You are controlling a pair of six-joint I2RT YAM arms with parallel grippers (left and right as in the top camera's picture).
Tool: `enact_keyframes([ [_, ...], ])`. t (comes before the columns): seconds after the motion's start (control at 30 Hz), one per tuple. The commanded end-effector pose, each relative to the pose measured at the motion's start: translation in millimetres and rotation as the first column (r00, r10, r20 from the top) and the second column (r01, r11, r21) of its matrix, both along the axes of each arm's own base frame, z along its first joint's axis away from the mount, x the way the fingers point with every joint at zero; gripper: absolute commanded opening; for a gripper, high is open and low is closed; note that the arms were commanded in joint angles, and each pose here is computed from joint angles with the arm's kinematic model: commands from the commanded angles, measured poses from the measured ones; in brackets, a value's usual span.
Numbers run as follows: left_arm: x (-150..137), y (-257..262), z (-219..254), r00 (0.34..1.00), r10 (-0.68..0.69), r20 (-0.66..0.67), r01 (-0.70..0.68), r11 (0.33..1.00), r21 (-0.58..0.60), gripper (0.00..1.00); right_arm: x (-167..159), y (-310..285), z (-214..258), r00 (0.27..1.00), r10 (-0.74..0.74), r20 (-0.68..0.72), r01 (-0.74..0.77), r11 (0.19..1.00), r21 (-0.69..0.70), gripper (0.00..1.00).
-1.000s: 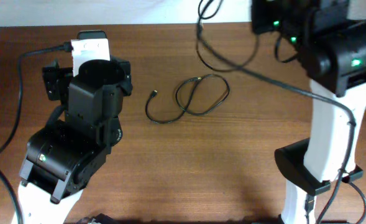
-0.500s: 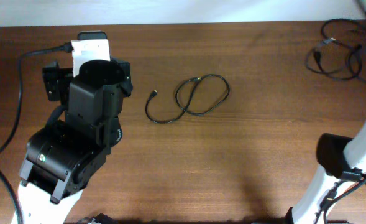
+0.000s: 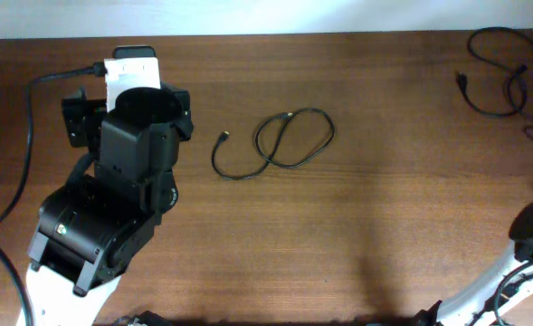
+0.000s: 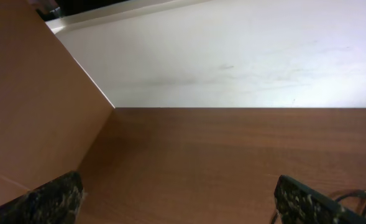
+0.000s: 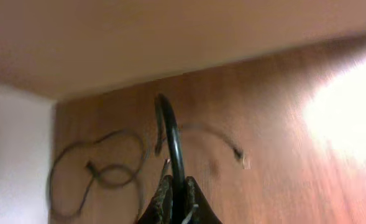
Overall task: Untangle cables
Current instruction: 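Lay the pulled cable at the right table edge and release it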
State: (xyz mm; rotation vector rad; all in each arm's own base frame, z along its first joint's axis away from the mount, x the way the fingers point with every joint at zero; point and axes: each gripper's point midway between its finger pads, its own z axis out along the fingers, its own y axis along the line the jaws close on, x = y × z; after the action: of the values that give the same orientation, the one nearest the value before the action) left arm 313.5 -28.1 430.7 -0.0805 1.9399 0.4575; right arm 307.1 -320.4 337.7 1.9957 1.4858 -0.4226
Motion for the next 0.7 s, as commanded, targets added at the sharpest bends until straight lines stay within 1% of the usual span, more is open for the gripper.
enact_keyframes([
  [0.0,0,1,3,1.000,-0.006,0.002,0.006,1.000,0.004,0.99,-16,-19,-31,0.956,-0.288,0.049,0.287,0.957,0.035,0.04],
  [0.13,0,1,3,1.000,-0.006,0.002,0.006,1.000,0.004,0.99,-16,-28,-64,0.951,-0.307,-0.047,0.308,0.951,0.023,0.04],
  [0.27,2,0,1,1.000,-0.006,-0.004,0.006,1.000,0.006,0.99,-10,-27,-129,0.947,-0.287,-0.147,0.302,0.948,0.096,0.04],
  [0.33,2,-1,-1,1.000,-0.006,-0.009,0.006,1.000,0.010,0.99,-11,-23,-168,0.940,-0.276,-0.202,0.305,0.943,0.130,0.04],
  [0.43,2,-1,-2,1.000,-0.006,-0.014,0.006,1.000,0.012,0.99,-16,-16,-209,0.932,-0.262,-0.251,0.308,0.937,0.165,0.04],
  [0.47,2,-1,-2,1.000,-0.005,-0.014,0.006,1.000,0.012,0.99,-18,-13,-232,0.933,-0.226,-0.280,0.283,0.942,0.182,0.04],
  [0.57,2,-1,-2,1.000,-0.005,-0.014,0.006,1.000,0.012,0.99,-11,-11,-260,0.950,-0.115,-0.292,0.185,0.957,0.224,0.04],
  [0.6,2,-1,-2,1.000,-0.005,-0.014,0.006,1.000,0.012,0.99,-5,-12,-270,0.956,-0.052,-0.288,0.124,0.964,0.236,0.04],
  [0.67,3,-1,-2,1.000,-0.006,-0.014,0.006,1.000,0.012,0.99,2,-14,-281,0.959,0.016,-0.283,0.053,0.970,0.237,0.04],
])
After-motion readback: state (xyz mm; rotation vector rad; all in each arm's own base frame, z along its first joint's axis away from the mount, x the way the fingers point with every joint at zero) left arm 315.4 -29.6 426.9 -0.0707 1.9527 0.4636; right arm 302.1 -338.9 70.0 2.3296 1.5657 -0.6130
